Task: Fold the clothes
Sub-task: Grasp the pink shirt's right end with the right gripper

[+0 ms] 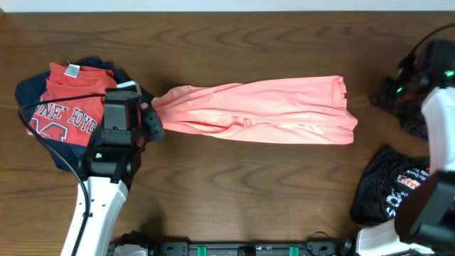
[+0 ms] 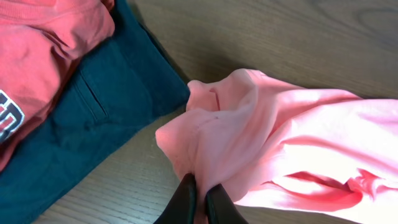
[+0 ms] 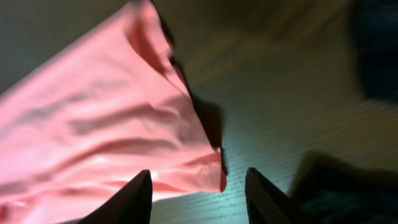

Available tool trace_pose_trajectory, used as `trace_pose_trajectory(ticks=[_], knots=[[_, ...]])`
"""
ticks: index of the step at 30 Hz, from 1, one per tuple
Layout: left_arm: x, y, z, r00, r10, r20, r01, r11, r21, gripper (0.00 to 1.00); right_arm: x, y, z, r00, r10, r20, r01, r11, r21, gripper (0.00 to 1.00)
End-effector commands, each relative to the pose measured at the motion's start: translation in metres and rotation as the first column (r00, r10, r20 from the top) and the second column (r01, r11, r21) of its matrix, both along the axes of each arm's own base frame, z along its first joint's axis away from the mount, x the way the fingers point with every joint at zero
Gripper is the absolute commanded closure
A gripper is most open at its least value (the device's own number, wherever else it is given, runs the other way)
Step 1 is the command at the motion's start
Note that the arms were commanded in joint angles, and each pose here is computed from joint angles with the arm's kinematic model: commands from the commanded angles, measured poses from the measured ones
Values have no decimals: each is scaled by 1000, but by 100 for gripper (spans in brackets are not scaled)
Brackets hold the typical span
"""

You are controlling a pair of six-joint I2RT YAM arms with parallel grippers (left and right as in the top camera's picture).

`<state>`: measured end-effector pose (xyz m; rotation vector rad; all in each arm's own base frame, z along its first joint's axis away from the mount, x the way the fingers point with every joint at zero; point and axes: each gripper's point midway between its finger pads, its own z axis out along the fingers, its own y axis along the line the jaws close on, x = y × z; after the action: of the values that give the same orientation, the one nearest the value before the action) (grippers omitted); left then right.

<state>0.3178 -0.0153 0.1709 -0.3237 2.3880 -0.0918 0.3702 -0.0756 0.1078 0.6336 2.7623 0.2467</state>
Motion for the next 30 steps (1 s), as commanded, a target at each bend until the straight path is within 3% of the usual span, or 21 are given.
trace_pose_trajectory(ticks=[1, 8, 9, 10, 12, 18, 25, 30], knots=[[3, -1, 5, 1000, -2, 8, 2, 1000, -2, 94, -11, 15, -41, 998, 42, -52, -41, 999, 24, 53], [3, -1, 4, 1000, -2, 7, 2, 1000, -2, 94, -8, 30, -92, 997, 82, -12, -82, 996, 20, 50], [3, -1, 4, 1000, -2, 7, 2, 1000, -2, 94, -8, 33, -95, 996, 88, -9, -88, 996, 28, 53], [3, -1, 4, 1000, -2, 7, 2, 1000, -2, 94, -7, 36, -97, 995, 96, -6, -95, 995, 40, 62], [3, -1, 4, 1000, -2, 7, 2, 1000, -2, 94, -5, 40, -96, 995, 101, 6, -101, 993, 56, 99], [3, 0, 4, 1000, -2, 7, 2, 1000, -1, 94, 9, 37, -57, 994, 89, 63, -94, 993, 66, 99], [17, 1, 31, 993, 7, 114, -7, 1000, -8, 94, 34, 7, 74, 977, 36, 212, -41, 999, 15, 99], [20, 13, 67, 978, 44, 206, -41, 999, -18, 93, 25, -19, 146, 960, -10, 278, 14, 1000, -14, 99]])
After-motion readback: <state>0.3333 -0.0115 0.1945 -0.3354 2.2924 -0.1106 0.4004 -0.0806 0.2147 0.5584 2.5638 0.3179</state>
